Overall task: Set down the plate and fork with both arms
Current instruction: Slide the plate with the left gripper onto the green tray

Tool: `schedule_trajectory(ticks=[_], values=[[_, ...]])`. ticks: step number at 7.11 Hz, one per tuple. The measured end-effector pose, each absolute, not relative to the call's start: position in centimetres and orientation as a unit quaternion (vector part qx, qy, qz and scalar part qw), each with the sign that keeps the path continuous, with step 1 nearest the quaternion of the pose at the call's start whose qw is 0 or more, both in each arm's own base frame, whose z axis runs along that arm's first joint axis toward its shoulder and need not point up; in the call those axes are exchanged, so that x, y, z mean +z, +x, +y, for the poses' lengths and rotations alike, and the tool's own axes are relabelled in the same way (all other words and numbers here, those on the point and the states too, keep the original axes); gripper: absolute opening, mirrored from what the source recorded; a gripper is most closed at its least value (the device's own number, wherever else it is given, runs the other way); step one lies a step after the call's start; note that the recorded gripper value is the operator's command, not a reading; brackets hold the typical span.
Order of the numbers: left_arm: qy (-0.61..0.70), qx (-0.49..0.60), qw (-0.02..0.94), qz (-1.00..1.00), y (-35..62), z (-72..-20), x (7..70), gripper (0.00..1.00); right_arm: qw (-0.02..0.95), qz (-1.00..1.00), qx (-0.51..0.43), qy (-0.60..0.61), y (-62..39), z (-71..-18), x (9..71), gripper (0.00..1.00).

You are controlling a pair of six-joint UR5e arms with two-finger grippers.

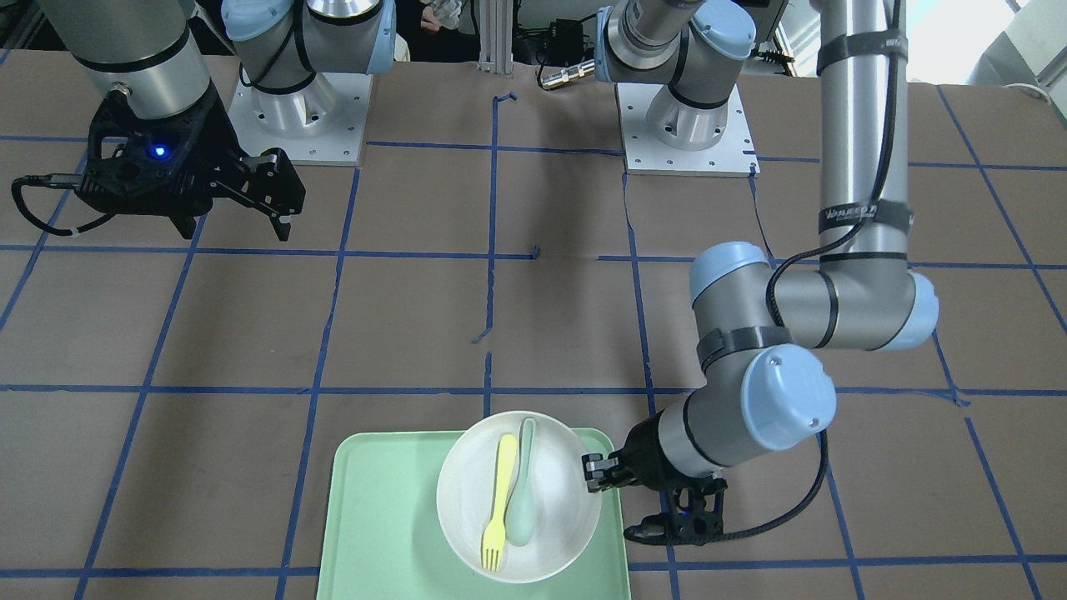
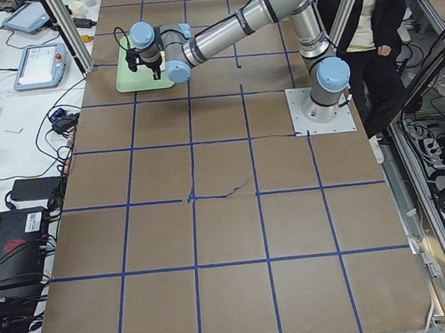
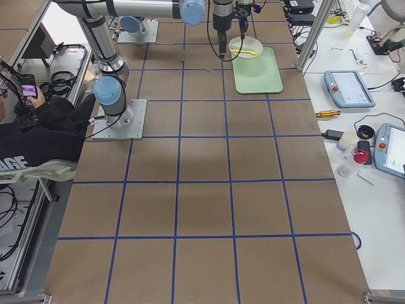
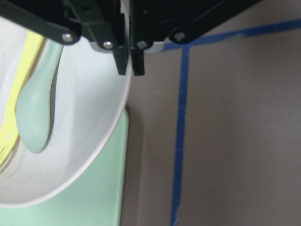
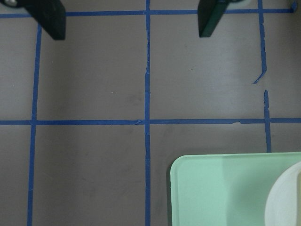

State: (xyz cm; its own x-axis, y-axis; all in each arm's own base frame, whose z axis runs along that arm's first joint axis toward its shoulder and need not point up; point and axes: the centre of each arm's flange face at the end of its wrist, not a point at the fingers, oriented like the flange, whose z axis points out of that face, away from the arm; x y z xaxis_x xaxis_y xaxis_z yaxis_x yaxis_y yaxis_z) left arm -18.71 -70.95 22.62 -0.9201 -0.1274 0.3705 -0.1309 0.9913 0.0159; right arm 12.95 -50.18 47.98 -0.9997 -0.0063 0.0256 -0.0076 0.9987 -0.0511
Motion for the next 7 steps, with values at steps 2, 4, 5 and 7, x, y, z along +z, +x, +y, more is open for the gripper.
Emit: schedule_trajectory(ticks=[2, 4, 5, 7], values=[[0.085, 0.009, 0.179, -0.980, -21.5, -73.3, 20.2, 0.00, 0.013, -1.000, 0.025, 0.003, 12.9, -50.2, 48.0, 1.00], [0.106, 0.021, 0.177, -0.978, -22.2, -73.6, 19.4, 0.55, 0.013, -1.000, 0.025, 0.003, 12.9, -50.2, 47.9, 1.00], [0.109, 0.026, 0.178, -0.978, -22.3, -73.4, 18.8, 1.00, 0.013, -1.000, 0.025, 0.003, 12.9, -50.2, 48.0, 1.00], [0.099, 0.064, 0.185, -0.976, -22.2, -71.9, 18.9, 1.00, 0.014, -1.000, 0.025, 0.003, 12.9, -50.2, 47.9, 1.00]])
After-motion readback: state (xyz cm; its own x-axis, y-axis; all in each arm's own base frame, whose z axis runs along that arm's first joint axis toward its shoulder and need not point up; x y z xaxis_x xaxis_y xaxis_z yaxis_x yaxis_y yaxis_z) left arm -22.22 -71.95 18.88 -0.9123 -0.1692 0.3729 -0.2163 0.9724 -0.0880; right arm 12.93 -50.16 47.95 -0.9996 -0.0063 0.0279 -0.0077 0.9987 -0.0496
